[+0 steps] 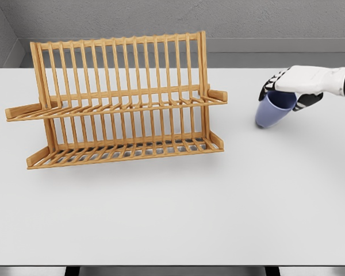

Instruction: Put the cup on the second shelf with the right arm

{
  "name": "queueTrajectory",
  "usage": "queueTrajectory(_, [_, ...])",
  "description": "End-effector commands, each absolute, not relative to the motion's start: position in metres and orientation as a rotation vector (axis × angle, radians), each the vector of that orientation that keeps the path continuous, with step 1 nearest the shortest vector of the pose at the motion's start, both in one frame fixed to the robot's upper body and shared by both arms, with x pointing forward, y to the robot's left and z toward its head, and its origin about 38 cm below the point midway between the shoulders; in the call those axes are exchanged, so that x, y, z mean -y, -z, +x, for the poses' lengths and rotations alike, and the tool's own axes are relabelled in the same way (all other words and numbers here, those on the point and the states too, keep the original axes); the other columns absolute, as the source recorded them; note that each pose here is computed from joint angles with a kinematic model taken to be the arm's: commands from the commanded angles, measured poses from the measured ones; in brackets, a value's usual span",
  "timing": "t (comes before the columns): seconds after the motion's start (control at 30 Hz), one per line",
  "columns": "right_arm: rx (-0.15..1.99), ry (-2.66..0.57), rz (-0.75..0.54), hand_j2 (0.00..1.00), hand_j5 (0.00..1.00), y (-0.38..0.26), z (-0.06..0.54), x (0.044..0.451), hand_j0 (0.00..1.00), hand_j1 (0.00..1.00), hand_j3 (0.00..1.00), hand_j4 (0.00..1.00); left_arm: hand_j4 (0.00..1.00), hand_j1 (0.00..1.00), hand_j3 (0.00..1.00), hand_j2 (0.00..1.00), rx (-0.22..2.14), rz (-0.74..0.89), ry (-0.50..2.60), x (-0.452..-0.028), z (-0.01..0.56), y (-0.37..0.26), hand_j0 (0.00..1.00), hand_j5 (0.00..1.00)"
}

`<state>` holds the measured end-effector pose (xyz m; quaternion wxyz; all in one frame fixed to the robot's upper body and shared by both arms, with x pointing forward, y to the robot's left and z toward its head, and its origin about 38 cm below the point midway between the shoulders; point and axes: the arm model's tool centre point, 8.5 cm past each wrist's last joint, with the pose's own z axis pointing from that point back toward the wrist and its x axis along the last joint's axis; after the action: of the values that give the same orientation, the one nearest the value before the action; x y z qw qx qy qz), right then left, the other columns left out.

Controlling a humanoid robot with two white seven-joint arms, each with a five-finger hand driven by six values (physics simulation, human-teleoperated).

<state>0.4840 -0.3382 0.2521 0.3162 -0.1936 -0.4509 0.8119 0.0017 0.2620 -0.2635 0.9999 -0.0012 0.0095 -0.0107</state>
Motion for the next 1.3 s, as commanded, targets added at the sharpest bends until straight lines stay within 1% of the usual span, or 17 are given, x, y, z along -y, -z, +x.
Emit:
queueTrajectory(0.0, [1.204, -2.122, -0.522, 0.72, 0.72, -0.258, 0.485, 0.340, 0.72, 0.72, 0.72, 0.72, 1.00, 1.00, 1.00, 1.00, -0.019, -0.003, 0.022, -0.262, 0.002, 0.263, 1.00, 1.00])
queueTrajectory(0.17, [1.222, -2.108, -0.539, 0.72, 0.72, -0.264, 0.486, 0.342, 0.72, 0.72, 0.72, 0.72, 1.00, 1.00, 1.00, 1.00, -0.019, -0.003, 0.022, -0.262, 0.002, 0.263, 1.00, 1.00])
queueTrajectory(0.3, [1.244, -2.127, -0.541, 0.70, 0.70, -0.269, 0.484, 0.334, 0.70, 0.70, 0.70, 0.70, 1.00, 1.00, 1.00, 1.00, -0.019, -0.003, 0.022, -0.262, 0.002, 0.263, 1.00, 1.00])
queueTrajectory(0.37, [1.285, -2.120, -0.573, 0.70, 0.70, -0.284, 0.483, 0.332, 0.70, 0.70, 0.70, 0.70, 1.00, 1.00, 1.00, 1.00, -0.019, -0.003, 0.022, -0.262, 0.002, 0.263, 1.00, 1.00])
queueTrajectory(0.67, [1.340, -2.102, -0.629, 0.70, 0.70, -0.307, 0.483, 0.333, 0.70, 0.70, 0.70, 0.70, 1.00, 1.00, 1.00, 1.00, -0.019, -0.003, 0.022, -0.262, 0.002, 0.263, 1.00, 1.00])
queueTrajectory(0.73, [1.362, -2.130, -0.636, 0.70, 0.70, -0.313, 0.479, 0.324, 0.70, 0.70, 0.70, 0.70, 1.00, 1.00, 1.00, 1.00, -0.019, -0.003, 0.022, -0.262, 0.002, 0.263, 1.00, 1.00])
queueTrajectory(0.97, [1.422, -2.127, -0.697, 0.70, 0.70, -0.336, 0.472, 0.322, 0.70, 0.70, 0.70, 0.70, 1.00, 1.00, 1.00, 1.00, -0.019, -0.003, 0.022, -0.262, 0.002, 0.263, 1.00, 1.00])
queueTrajectory(1.27, [1.507, -2.186, -0.736, 0.70, 0.70, -0.357, 0.458, 0.300, 0.70, 0.70, 0.70, 0.70, 1.00, 1.00, 1.00, 1.00, -0.019, -0.003, 0.022, -0.262, 0.002, 0.263, 1.00, 1.00])
